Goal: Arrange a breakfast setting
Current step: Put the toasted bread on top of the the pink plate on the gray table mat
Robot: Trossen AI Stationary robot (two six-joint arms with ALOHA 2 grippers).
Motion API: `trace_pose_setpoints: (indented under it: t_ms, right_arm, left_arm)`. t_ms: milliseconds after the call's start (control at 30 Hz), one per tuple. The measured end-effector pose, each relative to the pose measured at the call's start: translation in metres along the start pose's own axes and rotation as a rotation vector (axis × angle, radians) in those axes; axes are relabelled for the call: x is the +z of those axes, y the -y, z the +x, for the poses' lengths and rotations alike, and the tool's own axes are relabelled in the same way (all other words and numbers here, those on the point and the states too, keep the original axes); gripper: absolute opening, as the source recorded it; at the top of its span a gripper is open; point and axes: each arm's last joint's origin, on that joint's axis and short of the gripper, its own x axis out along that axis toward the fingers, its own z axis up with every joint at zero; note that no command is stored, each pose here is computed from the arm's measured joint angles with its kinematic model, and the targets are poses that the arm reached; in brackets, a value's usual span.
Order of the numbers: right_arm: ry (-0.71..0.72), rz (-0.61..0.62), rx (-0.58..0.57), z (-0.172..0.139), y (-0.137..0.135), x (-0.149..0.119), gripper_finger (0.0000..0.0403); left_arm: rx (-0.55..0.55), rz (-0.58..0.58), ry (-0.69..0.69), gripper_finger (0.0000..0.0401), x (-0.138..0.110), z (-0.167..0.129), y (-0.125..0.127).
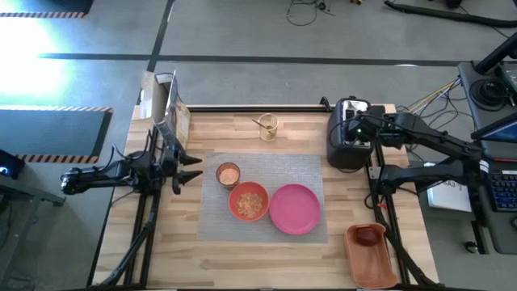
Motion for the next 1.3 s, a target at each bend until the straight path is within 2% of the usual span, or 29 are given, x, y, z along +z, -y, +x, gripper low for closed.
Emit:
trace_pose_setpoints:
  t_ms: [233,433,733,1133,1300]
  right_arm:
    - [-0.072,-0.031,-0.033,0.013,-0.011,-0.005,0.0151]
    - [-0.083,-0.07,-0.078,0.022,-0.02,-0.006,0.013]
    - [-0.059,-0.065,-0.064,0.018,-0.016,-0.005,0.009]
    - [-0.048,-0.05,-0.046,0.015,-0.011,-0.005,0.0102]
    - [-0.037,-0.049,-0.068,0.019,-0.011,-0.008,0.0093]
  left_arm:
    - [-0.008,0.007,0.033,0.0212,0.003,0.0,0.001]
    - [-0.008,0.008,0.033,0.0212,0.003,0.0,0.001]
    - [-0.008,0.009,0.032,0.0212,0.003,0.0,0.001]
    - [-0.008,0.009,0.032,0.0212,0.003,0.0,0.001]
    - [-0.008,0.009,0.032,0.0212,0.003,0.0,0.001]
